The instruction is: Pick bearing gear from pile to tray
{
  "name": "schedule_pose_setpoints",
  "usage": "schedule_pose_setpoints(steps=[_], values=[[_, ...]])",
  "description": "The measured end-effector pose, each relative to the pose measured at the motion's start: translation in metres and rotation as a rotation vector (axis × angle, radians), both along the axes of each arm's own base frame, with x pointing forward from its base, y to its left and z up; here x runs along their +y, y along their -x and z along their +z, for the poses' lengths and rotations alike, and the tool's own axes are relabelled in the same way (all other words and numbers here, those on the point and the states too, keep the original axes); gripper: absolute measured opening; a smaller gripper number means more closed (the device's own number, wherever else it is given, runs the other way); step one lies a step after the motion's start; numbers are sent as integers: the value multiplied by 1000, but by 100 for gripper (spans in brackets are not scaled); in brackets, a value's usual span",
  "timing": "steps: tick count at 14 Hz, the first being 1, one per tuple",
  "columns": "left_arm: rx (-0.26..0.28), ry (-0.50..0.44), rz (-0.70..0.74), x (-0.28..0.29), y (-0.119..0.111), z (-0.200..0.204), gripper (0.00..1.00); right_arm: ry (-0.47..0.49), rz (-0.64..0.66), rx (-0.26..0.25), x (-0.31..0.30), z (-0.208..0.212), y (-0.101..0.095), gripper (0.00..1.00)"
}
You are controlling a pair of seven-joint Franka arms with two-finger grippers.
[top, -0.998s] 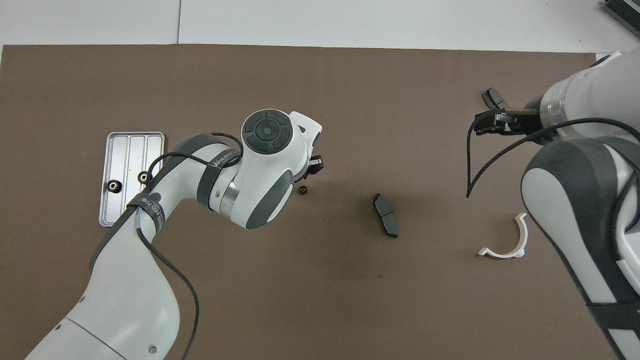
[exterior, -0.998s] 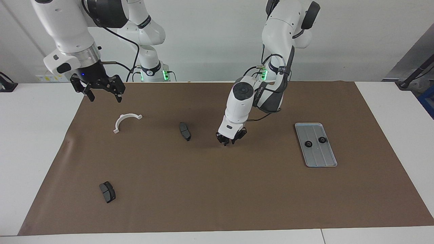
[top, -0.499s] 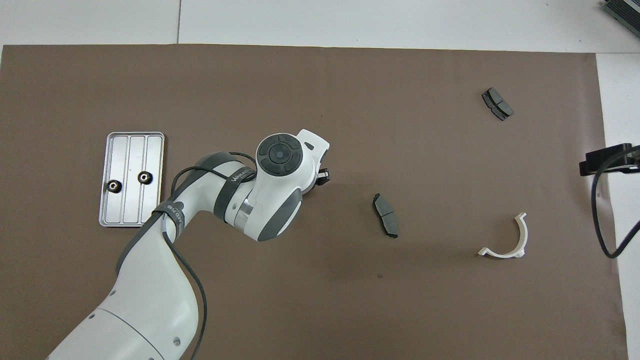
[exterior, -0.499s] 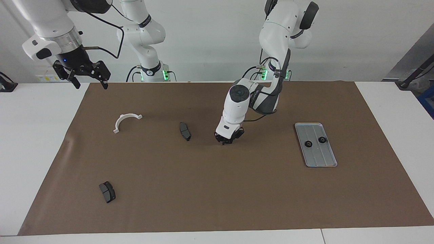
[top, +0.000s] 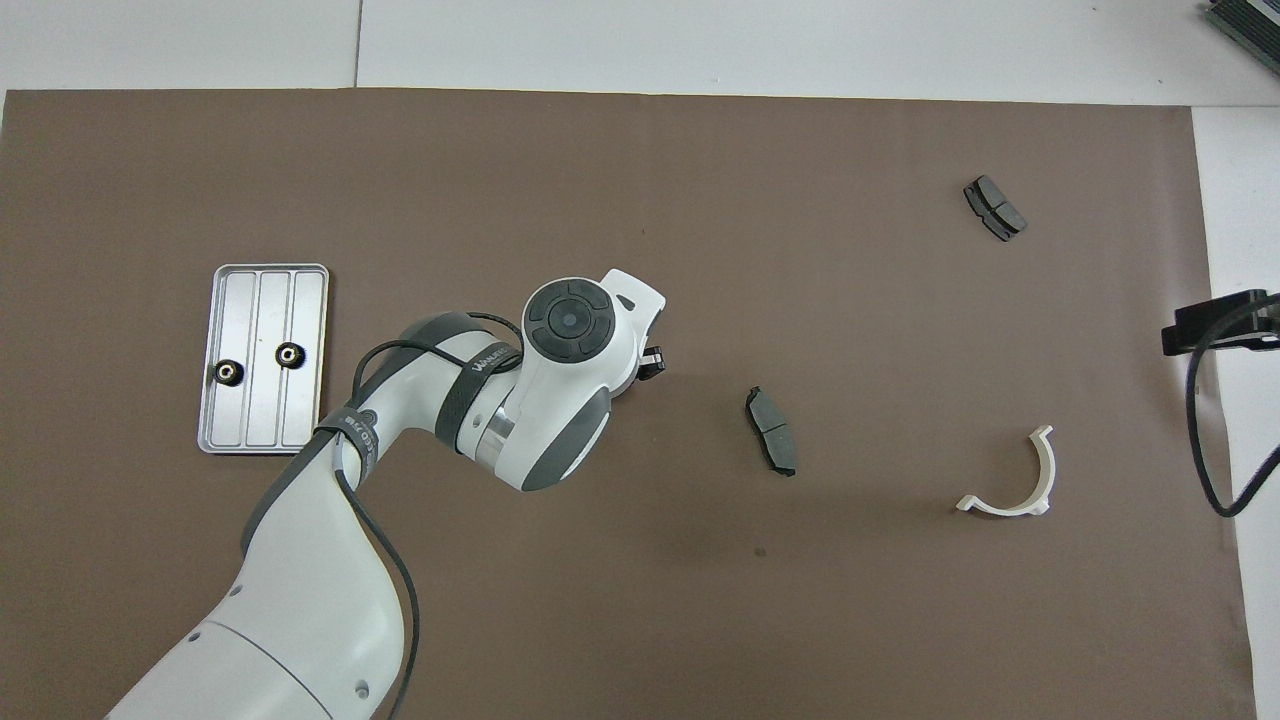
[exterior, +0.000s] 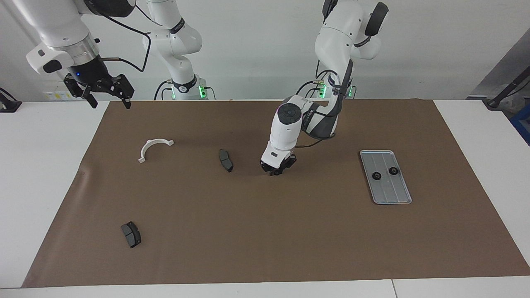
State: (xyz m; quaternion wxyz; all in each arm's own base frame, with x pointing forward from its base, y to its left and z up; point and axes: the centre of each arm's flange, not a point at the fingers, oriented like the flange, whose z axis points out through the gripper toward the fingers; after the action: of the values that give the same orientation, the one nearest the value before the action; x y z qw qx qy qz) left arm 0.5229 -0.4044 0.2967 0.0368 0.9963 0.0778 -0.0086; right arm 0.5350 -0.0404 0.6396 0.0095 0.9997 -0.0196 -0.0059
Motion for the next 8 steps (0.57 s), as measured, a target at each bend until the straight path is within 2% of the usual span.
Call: schedule_pose_setpoints(steps=[8], values=[[6, -8, -12, -3, 7, 0, 40, -1, 6, 17, 4, -4, 1, 100]])
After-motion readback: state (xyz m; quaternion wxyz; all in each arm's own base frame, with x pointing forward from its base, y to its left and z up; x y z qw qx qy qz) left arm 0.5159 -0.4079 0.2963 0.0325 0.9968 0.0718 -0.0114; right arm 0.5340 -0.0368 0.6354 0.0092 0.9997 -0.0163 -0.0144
